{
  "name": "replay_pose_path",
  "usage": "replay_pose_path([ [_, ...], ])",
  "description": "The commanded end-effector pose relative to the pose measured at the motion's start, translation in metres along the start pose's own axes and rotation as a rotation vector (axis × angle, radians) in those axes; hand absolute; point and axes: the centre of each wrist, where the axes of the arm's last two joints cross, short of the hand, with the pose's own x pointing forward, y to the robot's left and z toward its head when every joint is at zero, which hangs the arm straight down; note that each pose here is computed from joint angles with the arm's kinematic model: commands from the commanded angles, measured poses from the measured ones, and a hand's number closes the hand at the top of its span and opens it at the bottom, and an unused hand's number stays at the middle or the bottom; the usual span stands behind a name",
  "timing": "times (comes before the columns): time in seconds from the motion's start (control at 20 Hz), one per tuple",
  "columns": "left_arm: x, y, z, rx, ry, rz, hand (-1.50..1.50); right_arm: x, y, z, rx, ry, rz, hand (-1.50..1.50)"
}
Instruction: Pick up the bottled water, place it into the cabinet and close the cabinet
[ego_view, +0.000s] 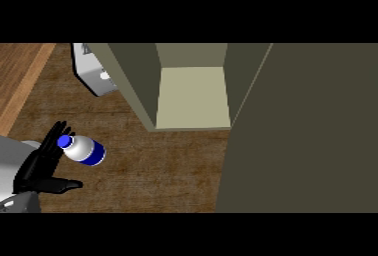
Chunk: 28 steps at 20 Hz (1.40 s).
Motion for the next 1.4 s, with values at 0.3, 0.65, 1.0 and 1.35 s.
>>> replay_pose_path([
  [0.3,-0.031,-0.020,-0.014,0.037,-0.042,0.030,-1.50,0.023,0.002,0.012,-0.029,-0.030,0.048,-1.50],
  [0.65,-0.023,-0.014,-0.024,0.079,-0.098,0.056,-1.50,0.028,0.001,0.019,-0.009,-0.035,0.051,-1.50],
  [1.0,-0.027,-0.026,-0.031,0.007,-0.117,0.130,1.50,0.021,0.001,0.010,-0.016,-0.034,0.048,-1.50],
  [1.35,-0.022,-0.043,-0.045,-0.125,-0.244,-0.075,1.50,0.009,0.002,0.005,-0.016,-0.030,0.044,-1.50],
])
